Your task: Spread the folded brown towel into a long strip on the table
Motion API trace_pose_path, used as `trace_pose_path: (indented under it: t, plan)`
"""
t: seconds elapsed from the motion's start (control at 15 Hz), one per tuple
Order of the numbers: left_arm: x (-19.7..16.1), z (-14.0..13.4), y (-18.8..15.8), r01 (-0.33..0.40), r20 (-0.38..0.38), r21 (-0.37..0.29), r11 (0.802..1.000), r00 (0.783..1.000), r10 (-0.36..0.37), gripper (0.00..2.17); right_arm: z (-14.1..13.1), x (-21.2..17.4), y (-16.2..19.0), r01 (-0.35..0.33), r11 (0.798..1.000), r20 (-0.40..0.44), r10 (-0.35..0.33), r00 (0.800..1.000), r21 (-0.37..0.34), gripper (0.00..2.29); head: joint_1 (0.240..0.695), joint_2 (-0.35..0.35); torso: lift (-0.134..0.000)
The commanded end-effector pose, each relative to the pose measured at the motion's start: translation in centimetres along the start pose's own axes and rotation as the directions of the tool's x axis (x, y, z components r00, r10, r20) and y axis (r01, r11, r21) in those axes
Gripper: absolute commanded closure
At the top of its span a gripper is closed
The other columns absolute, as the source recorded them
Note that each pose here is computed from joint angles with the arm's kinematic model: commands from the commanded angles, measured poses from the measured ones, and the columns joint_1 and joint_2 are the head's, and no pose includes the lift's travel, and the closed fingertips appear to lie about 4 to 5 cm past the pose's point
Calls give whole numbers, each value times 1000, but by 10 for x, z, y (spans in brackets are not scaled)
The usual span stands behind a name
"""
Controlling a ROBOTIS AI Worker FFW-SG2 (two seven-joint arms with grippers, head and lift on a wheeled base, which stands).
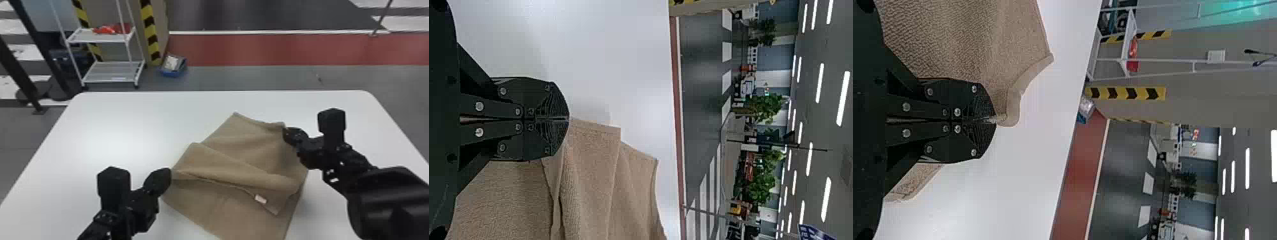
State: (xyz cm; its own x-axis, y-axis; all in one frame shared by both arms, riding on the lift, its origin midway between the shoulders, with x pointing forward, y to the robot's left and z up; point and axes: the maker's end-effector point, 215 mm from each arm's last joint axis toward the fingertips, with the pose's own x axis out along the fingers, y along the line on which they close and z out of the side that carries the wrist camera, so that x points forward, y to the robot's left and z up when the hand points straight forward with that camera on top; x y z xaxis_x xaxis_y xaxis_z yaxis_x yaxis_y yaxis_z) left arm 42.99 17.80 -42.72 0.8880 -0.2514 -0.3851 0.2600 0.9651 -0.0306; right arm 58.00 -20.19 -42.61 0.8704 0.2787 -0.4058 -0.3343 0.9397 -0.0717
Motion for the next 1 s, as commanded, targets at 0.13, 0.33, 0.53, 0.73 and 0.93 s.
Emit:
trace_pose_path:
  t: [0.13, 0.33, 0.53, 0.73, 0.93]
  plan:
    - [1, -2, -5, 9, -2, -4, 1000, 1000, -9, 1379, -42, -51, -37, 107, 994, -50, -105, 993, 28, 1467, 695, -52, -123]
    - [1, -1, -6, 7, -1, -3, 1000, 1000, -7, 1379, -40, -91, -55, 182, 981, -32, -180, 983, 62, 788, 695, -105, -123]
    - [1, -2, -6, 9, -3, -2, 1000, 1000, -9, 1379, -24, -99, -70, 253, 967, -15, -252, 967, 27, 259, 695, -133, -123]
    - [2, 0, -11, 16, 2, 1, 1000, 1000, -16, 1379, -4, -74, -78, 266, 963, 10, -267, 964, 45, 90, 695, -153, -123]
    - [2, -2, -8, 9, -6, 9, 1000, 1000, -9, 1379, 21, -26, -83, 233, 972, 47, -233, 971, 22, 208, 695, -146, -123]
